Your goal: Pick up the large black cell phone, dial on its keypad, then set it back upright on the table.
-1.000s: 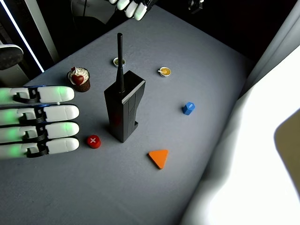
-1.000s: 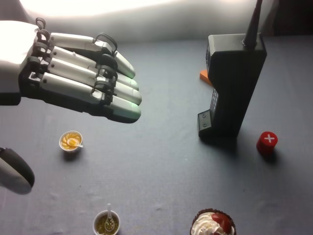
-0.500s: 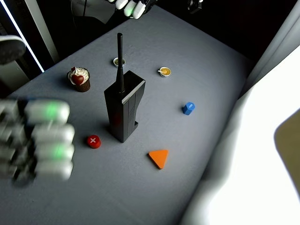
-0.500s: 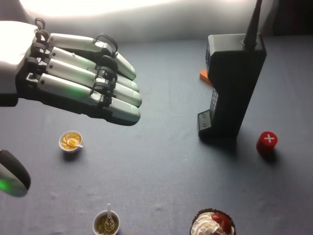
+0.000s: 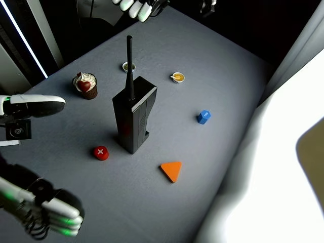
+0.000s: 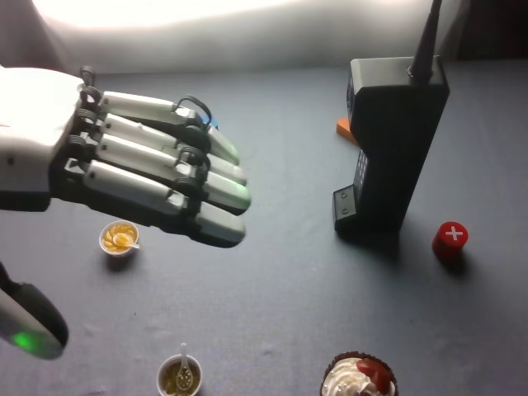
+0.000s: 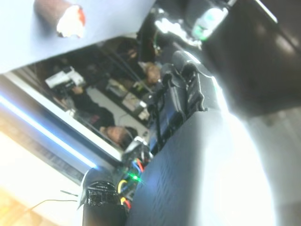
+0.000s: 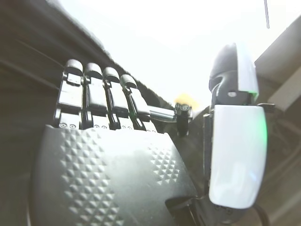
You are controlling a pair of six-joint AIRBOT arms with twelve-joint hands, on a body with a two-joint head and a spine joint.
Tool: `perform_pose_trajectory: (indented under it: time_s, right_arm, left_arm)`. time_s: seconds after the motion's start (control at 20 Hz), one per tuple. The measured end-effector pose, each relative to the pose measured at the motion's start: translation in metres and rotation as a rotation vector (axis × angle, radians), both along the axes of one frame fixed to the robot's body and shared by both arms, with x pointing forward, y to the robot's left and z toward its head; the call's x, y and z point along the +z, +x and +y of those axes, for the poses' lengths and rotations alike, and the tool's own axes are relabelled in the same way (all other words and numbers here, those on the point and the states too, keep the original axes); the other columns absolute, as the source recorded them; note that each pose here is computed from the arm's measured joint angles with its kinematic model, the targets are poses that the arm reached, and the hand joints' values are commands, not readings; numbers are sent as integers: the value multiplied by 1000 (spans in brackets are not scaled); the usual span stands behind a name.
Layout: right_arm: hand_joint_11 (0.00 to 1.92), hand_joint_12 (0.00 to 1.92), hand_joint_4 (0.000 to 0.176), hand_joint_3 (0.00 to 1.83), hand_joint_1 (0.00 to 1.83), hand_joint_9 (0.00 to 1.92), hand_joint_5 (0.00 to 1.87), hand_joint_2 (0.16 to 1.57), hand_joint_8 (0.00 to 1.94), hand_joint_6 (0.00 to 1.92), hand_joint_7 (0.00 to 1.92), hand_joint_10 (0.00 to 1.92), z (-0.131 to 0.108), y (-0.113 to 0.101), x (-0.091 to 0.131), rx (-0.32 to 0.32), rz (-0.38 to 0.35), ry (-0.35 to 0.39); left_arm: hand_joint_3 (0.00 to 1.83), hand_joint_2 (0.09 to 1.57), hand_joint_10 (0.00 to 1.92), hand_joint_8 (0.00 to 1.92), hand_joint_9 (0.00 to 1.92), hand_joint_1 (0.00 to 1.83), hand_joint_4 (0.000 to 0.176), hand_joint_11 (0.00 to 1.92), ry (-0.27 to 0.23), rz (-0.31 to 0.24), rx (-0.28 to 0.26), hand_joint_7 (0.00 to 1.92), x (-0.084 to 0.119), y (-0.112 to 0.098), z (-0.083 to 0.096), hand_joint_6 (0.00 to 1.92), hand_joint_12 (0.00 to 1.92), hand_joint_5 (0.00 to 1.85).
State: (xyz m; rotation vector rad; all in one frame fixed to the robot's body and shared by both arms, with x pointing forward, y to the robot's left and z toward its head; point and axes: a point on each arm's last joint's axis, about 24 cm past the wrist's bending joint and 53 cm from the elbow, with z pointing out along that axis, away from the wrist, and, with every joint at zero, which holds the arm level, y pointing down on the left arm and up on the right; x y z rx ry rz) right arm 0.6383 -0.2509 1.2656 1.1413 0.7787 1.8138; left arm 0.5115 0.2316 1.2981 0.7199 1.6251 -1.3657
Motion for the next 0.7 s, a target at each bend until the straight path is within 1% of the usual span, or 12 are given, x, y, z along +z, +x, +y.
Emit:
perform_pose_trajectory:
  time_s: [0.1,0.15,0.25,0.3,0.35,0.4,0.5,0.55,0.6,0.65,0.7]
  right_arm:
    - [0,0,0,1,850,0,0,957,0,0,0,0,6,-1,0,41,0,46]
    - [0,0,0,4,825,0,0,964,0,0,0,0,10,-2,1,67,-5,75]
    - [0,0,0,0,840,0,0,950,0,0,0,0,12,-4,6,103,-20,144]
    - [0,0,0,2,825,0,0,959,0,0,0,0,13,-7,9,124,-36,187]
    - [0,0,0,2,810,0,0,959,0,0,0,0,15,-11,13,137,-54,208]
    - [0,0,0,0,801,0,0,957,0,0,0,0,21,-17,21,168,-84,227]
    - [0,0,0,0,823,0,0,952,0,0,0,0,31,-24,28,209,-120,232]
    - [0,0,0,1,793,0,0,957,0,0,0,0,34,-25,27,218,-118,234]
    - [0,0,0,0,799,0,0,950,0,0,0,0,37,-24,24,223,-108,250]
    - [0,0,0,1,790,0,0,957,0,0,0,0,39,-23,23,224,-103,257]
    - [0,0,0,7,771,0,0,971,0,0,0,0,39,-21,22,226,-103,258]
  left_arm:
    - [1,1119,1,0,258,115,1,0,-41,-8,12,264,9,3,-2,0,655,266]
    - [0,1113,7,4,278,124,5,6,-61,-1,19,276,12,4,-4,2,667,275]
    - [0,1112,10,15,294,153,1,12,-46,-25,23,316,9,5,-11,3,677,273]
    - [4,1125,2,4,263,124,0,2,-41,-26,17,294,7,4,-12,0,671,245]
    - [4,1125,7,5,272,117,4,0,-43,-33,20,299,8,5,-12,1,668,242]
    - [2,1124,8,5,279,126,6,0,-62,-40,32,302,14,7,-10,3,669,247]
    - [0,1117,11,10,293,128,10,28,-79,-51,60,321,21,9,-1,8,682,264]
    - [0,1111,6,9,285,164,7,37,-72,-53,69,324,20,10,2,8,685,270]
    - [0,1112,2,12,276,171,4,31,-49,-43,79,336,15,11,4,9,681,274]
    - [0,1115,2,14,277,181,2,18,-23,-45,79,346,9,11,4,10,673,281]
    - [2,1123,0,9,269,174,0,3,-13,-41,77,341,5,11,2,6,665,277]
